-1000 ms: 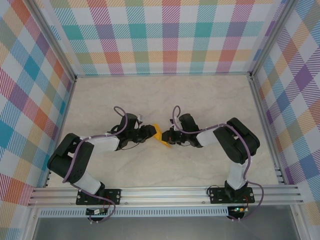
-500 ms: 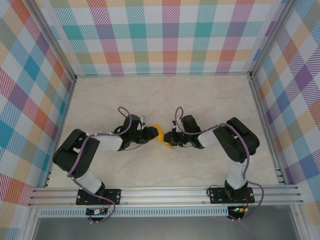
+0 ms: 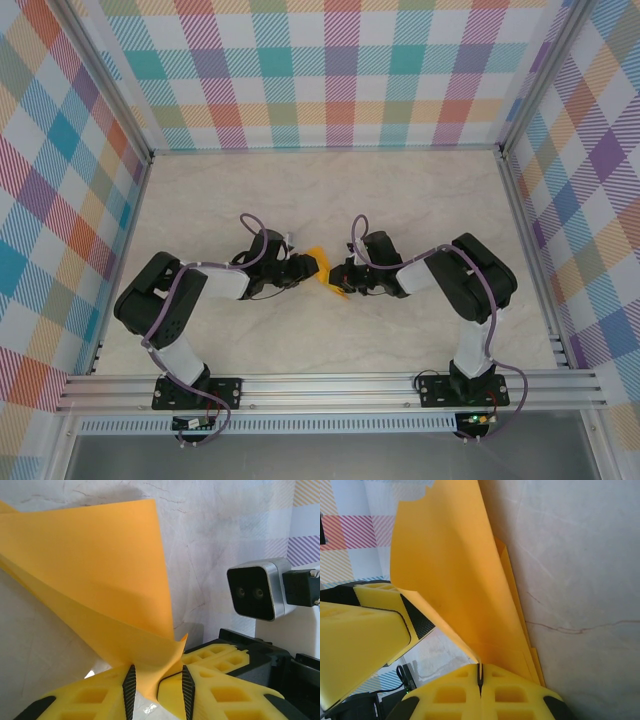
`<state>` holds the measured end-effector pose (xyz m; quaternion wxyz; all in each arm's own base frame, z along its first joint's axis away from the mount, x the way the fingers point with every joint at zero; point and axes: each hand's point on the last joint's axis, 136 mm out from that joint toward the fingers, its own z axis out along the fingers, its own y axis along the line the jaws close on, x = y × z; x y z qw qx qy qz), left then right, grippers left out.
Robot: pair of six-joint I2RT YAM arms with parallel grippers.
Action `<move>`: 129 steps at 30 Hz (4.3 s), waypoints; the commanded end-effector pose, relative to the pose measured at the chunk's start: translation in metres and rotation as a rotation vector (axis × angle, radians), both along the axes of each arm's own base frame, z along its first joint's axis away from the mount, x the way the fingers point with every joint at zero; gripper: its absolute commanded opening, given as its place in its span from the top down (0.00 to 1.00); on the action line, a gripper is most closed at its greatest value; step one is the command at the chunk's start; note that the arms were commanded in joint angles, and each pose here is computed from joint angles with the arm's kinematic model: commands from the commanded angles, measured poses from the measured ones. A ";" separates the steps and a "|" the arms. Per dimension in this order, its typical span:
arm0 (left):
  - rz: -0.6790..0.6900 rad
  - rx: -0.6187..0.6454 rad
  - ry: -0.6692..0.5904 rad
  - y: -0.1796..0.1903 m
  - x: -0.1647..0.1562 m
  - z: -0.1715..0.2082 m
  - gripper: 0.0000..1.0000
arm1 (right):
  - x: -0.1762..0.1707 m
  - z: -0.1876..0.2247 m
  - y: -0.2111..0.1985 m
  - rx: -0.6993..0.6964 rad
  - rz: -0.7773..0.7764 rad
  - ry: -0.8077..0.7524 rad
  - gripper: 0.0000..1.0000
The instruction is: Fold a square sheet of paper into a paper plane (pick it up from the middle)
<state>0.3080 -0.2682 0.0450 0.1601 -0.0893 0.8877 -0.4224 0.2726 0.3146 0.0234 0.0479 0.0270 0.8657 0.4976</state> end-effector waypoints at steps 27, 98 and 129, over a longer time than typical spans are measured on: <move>-0.040 0.011 -0.008 -0.014 0.011 -0.004 0.72 | -0.003 -0.003 -0.006 -0.059 0.084 -0.032 0.79; 0.022 0.026 -0.009 -0.008 0.031 0.031 0.77 | 0.014 0.023 0.012 -0.212 0.263 -0.573 1.00; -0.017 0.005 0.003 -0.008 0.014 0.004 0.76 | 0.024 0.008 0.004 -0.001 0.106 -0.146 1.00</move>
